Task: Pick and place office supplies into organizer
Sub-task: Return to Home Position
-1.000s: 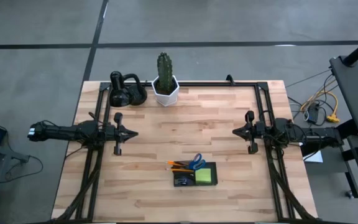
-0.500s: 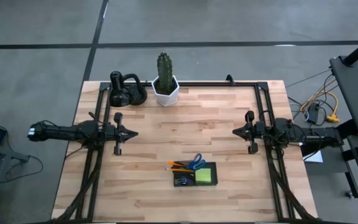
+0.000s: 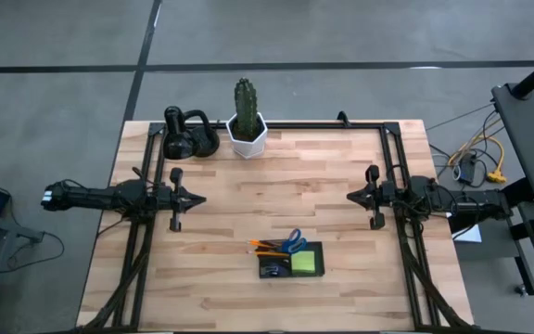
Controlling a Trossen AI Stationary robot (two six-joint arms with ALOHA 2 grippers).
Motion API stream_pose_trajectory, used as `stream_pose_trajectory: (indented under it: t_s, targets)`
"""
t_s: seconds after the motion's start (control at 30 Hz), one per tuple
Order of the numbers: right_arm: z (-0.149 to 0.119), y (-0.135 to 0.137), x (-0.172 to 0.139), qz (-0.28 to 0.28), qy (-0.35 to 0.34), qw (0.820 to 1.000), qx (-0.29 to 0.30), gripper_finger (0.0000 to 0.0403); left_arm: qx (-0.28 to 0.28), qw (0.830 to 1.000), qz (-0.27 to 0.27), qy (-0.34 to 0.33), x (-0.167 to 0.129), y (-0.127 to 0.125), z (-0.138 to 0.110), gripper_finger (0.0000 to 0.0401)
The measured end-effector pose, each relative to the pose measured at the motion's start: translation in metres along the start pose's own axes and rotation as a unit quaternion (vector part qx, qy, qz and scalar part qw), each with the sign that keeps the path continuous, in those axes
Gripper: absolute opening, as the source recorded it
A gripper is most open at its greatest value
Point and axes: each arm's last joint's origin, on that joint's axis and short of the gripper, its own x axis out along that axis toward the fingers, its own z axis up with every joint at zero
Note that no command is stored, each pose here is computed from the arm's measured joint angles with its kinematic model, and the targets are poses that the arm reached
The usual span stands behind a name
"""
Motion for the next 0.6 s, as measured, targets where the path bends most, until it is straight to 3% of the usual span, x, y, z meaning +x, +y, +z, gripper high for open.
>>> stream_pose_trajectory:
  t_s: [0.6]
  targets:
    - [0.0, 0.0, 0.0, 0.0, 0.0, 1.0, 0.0, 0.0008, 0.0, 1.0, 0.0, 0.0, 0.0, 0.0, 0.0, 0.0]
